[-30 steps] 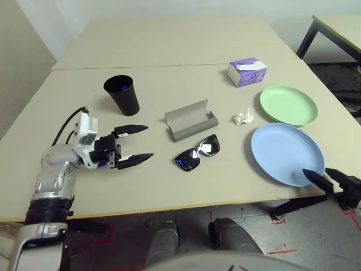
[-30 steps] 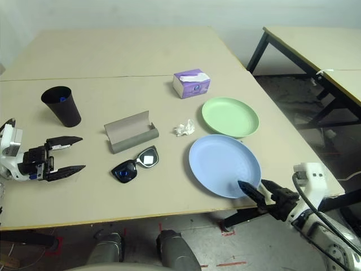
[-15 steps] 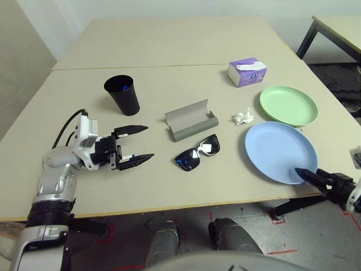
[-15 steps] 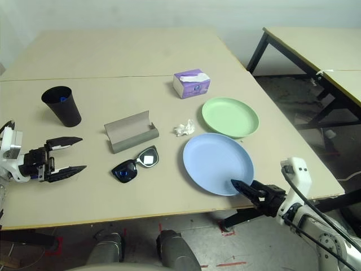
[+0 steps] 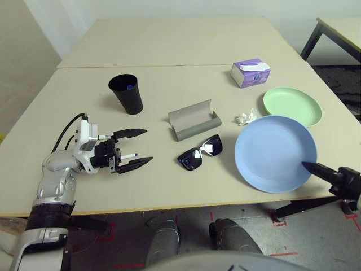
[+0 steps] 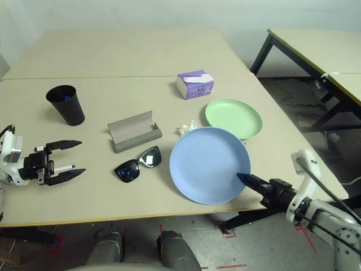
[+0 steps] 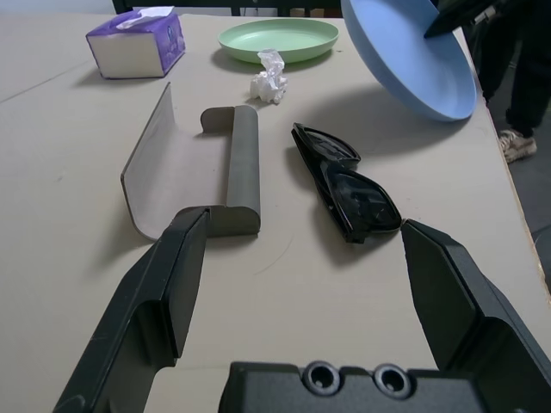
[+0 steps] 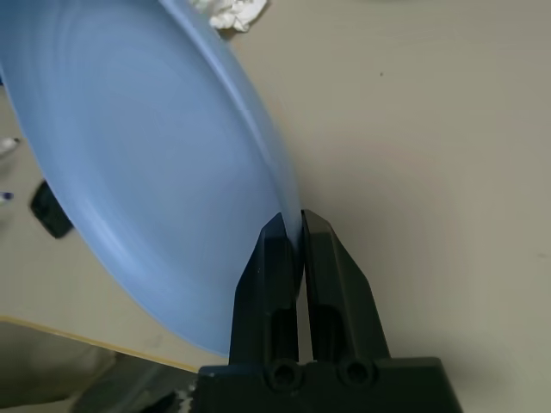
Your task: Organize and tidy the items on the table.
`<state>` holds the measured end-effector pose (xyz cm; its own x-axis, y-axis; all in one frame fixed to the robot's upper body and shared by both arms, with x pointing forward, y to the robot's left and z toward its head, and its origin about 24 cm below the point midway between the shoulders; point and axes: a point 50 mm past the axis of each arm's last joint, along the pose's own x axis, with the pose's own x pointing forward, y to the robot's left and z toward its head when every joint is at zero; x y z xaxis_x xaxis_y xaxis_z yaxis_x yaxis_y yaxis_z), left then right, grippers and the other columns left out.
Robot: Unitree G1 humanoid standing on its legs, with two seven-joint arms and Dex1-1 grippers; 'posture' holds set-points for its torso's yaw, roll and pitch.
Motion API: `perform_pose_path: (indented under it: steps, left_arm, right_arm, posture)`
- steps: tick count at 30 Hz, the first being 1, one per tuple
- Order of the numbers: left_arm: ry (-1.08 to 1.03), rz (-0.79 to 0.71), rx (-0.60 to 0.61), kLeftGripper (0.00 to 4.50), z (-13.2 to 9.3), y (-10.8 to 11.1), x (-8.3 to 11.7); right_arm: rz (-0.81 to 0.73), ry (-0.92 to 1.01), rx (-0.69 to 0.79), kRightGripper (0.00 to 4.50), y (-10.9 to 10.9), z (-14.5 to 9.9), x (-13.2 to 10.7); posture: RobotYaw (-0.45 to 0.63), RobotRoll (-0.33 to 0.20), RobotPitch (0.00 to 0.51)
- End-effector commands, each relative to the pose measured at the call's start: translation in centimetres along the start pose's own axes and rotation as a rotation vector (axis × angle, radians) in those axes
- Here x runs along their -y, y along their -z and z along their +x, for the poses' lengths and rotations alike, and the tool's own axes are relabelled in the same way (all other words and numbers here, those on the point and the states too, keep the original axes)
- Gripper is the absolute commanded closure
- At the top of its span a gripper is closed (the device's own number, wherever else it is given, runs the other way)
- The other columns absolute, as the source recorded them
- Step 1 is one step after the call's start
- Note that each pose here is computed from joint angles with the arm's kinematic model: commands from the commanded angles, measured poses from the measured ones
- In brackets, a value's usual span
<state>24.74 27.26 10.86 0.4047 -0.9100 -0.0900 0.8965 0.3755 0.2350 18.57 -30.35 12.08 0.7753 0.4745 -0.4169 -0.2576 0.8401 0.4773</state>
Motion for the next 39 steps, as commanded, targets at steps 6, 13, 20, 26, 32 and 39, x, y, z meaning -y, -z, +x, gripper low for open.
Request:
perform_pose_path:
  steps: [6, 13, 20, 26, 32, 39]
  left_arm:
    - [0.015, -0.005, -0.014, 0.0, 1.1, -0.3, 0.8]
    - [0.004, -0.009, -0.02, 0.0, 1.3, -0.6, 1.1]
    - [0.01, -0.012, -0.027, 0.0, 1.4, -0.5, 1.3]
    - [0.015, -0.015, -0.03, 0.0, 1.3, -0.3, 1.7]
    - [0.014, -0.026, -0.035, 0.0, 1.0, 0.3, 2.1]
    - [0.017, -0.038, -0.047, 0.0, 0.4, 1.5, 2.2]
  right_arm:
    - [0.067, -0.047, -0.081, 4.49, -4.0, 0.4, -1.2]
    - [0.069, 0.048, 0.051, 4.49, -9.2, 1.3, -0.9]
    - [0.041, 0.188, 0.083, 4.49, -12.1, 2.7, -1.0]
    - [0.055, 0.275, 0.115, 4.49, -13.3, 3.8, -0.2]
    - [0.092, 0.384, 0.181, 4.49, -14.6, 3.7, 1.6]
    - [0.128, 0.454, 0.219, 4.49, -15.5, 3.7, 2.9]
  posture:
    - [-0.09, 0.0, 0.105]
    - [-0.08, 0.0, 0.107]
    - [-0.07, 0.0, 0.114]
    - [-0.07, 0.0, 0.12]
    - [-0.06, 0.0, 0.125]
    - [-0.07, 0.0, 0.132]
